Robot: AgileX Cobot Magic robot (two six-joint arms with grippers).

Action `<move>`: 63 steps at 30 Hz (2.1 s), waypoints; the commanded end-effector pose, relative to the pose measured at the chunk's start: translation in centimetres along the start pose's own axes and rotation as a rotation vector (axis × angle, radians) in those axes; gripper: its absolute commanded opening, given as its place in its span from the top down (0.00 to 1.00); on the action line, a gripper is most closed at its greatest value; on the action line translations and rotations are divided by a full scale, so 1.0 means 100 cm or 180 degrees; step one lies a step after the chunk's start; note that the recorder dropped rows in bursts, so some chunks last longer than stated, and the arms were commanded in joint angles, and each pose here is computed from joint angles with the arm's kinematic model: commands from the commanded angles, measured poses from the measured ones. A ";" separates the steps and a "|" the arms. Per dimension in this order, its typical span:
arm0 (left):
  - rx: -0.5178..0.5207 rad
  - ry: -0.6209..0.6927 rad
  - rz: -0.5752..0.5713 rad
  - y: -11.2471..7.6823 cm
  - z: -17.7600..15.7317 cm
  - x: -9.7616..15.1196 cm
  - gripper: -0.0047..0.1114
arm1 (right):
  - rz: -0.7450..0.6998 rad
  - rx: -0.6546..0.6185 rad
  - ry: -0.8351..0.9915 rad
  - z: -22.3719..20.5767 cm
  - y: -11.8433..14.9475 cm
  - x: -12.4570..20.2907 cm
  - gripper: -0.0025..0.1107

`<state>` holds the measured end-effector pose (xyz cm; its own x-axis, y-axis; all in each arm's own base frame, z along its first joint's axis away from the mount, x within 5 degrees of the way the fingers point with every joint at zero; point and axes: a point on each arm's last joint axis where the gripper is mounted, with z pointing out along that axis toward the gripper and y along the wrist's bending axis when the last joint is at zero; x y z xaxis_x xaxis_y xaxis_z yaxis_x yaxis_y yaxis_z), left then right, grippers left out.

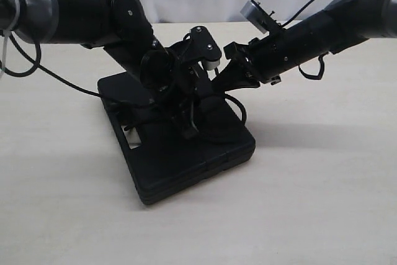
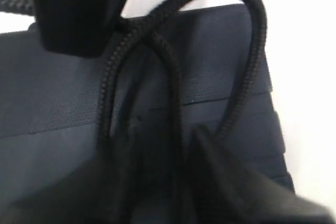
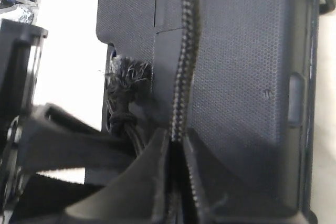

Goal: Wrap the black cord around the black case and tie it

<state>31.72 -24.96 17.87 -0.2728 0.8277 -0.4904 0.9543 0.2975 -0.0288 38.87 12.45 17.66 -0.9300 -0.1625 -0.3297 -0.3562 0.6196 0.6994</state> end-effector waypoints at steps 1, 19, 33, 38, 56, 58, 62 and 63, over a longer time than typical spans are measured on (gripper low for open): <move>-0.0009 -0.0019 -0.0009 0.000 -0.001 -0.002 0.96 | -0.0020 0.0005 -0.0001 -0.001 0.000 0.000 0.94; -0.0381 -0.0252 0.0244 -0.007 -0.060 -0.018 0.96 | 0.0292 -0.0338 -0.0276 -0.038 -0.018 -0.005 0.54; -0.0973 0.0067 0.0862 0.009 -0.067 -0.013 0.96 | -0.0390 0.0167 -0.0599 -0.093 0.044 -0.009 0.58; -0.1303 0.0028 0.0881 0.016 -0.073 -0.015 0.96 | -0.0637 0.0467 -0.0251 -0.080 0.063 0.000 0.58; -0.2278 -0.1076 0.0946 -0.015 -0.199 -0.042 0.96 | -0.0560 0.2043 -0.0129 -0.048 0.051 0.009 0.58; -0.2407 -0.1253 0.0980 -0.018 -0.210 -0.045 0.96 | -0.0553 0.2014 -0.0128 -0.048 0.052 0.009 0.58; -0.2563 -0.1483 0.1012 -0.023 -0.226 -0.048 0.96 | -0.0578 0.1967 -0.0127 -0.047 0.053 0.009 0.58; -0.2582 -0.1508 0.1016 -0.024 -0.229 -0.048 0.96 | -0.0571 0.1960 -0.0130 -0.047 0.053 0.009 0.58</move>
<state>28.50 -19.04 38.30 0.1695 0.7548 -0.6337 0.6132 0.4226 0.6674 35.77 11.92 23.89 -0.8599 -0.2802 -0.4268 -0.3687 0.9190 0.1397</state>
